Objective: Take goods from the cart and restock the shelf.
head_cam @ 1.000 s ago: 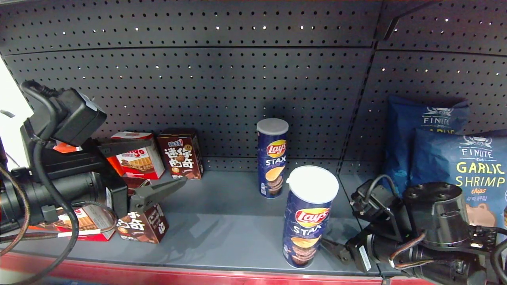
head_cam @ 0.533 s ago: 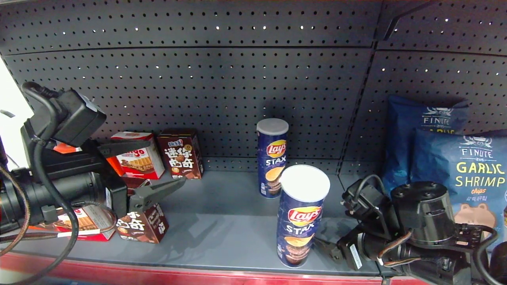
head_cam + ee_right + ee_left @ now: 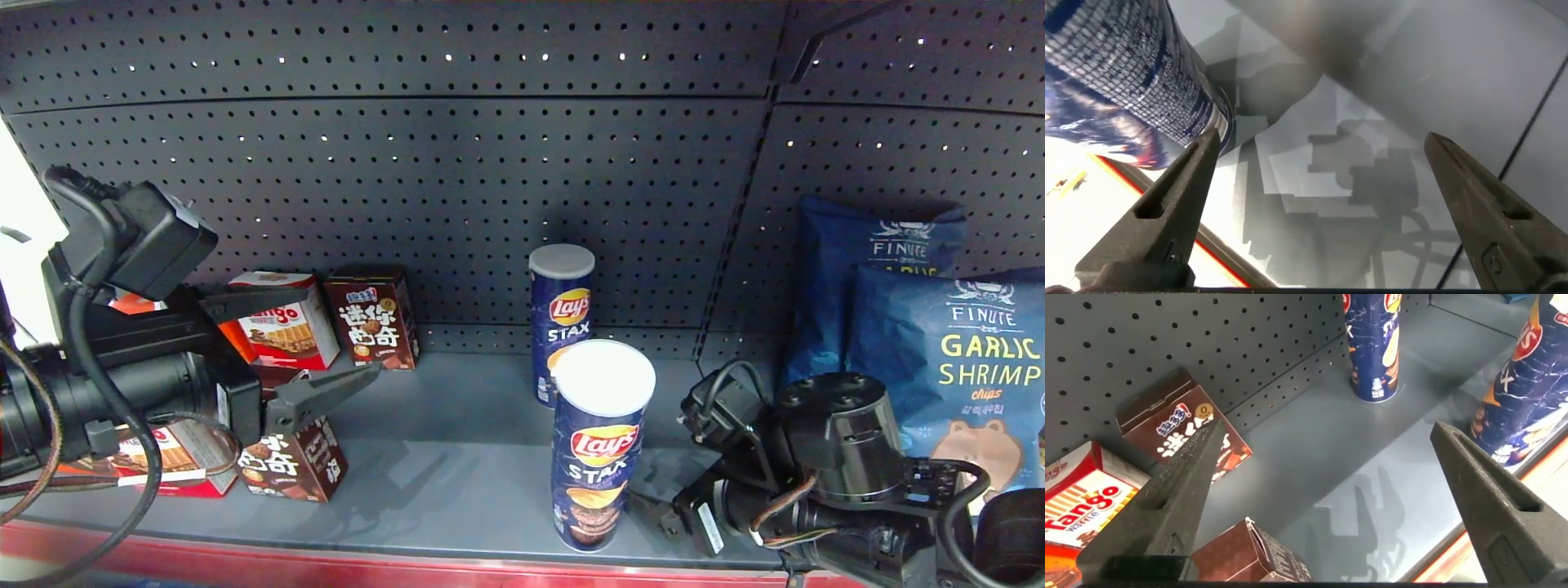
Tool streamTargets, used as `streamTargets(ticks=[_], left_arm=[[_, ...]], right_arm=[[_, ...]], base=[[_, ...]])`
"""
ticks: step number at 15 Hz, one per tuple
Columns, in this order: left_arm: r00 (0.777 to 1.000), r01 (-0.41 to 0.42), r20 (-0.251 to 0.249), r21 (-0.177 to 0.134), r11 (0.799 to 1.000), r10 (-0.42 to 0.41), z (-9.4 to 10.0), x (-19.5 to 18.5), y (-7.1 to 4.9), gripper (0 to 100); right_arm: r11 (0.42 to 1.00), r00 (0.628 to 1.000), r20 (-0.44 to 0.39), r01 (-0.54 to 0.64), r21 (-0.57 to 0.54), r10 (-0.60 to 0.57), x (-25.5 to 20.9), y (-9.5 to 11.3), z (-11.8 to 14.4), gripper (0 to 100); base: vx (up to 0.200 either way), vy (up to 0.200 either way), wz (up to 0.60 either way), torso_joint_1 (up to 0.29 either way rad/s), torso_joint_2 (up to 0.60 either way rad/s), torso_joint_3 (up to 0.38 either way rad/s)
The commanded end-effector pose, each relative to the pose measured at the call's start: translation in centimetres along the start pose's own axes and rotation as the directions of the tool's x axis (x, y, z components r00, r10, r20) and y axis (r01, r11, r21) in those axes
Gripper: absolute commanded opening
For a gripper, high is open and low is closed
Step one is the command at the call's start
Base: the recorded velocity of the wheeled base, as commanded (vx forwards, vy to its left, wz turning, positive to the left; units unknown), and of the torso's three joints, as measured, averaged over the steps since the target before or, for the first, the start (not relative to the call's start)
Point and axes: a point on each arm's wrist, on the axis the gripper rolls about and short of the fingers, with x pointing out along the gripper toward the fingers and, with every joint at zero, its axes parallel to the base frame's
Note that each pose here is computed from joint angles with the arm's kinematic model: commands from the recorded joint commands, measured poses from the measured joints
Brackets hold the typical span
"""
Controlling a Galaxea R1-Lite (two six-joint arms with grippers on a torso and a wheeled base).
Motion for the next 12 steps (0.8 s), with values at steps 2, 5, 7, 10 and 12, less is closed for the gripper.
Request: streamTargets(ticks=[2,5,7,10,12], left_arm=[[1.0,0.001,-0.004,0.0,1.0,-0.001,-0.1,0.1,0.0,100],[1.0,0.002,-0.002,0.003,1.0,-0.002,0.0,0.1,0.0,100],[1.0,0.003,-0.004,0.002,1.0,-0.003,-0.1,0.1,0.0,100],[1.0,0.005,-0.007,0.001,1.0,-0.005,-0.2,0.2,0.0,100],[1.0,0.006,-0.009,0.0,1.0,-0.006,-0.2,0.2,0.0,100]], right_arm=[[1.0,1.0,-0.001,-0.01,-0.004,0.01,0.6,0.4,0.2,100],[1.0,1.0,-0.003,-0.013,-0.01,0.013,1.1,0.9,0.3,100],[1.0,1.0,0.002,-0.02,-0.008,0.02,1.3,1.1,0.6,100],[1.0,1.0,0.004,-0.029,-0.003,0.029,1.2,1.5,0.6,100],[1.0,1.0,0.004,-0.027,-0.001,0.027,1.2,1.4,0.6,100]], base=[[0.0,0.0,0.0,0.0,0.0,0.0],[0.0,0.0,0.0,0.0,0.0,0.0],[0.0,0.0,0.0,0.0,0.0,0.0],[0.0,0.0,0.0,0.0,0.0,0.0],[0.0,0.0,0.0,0.0,0.0,0.0]])
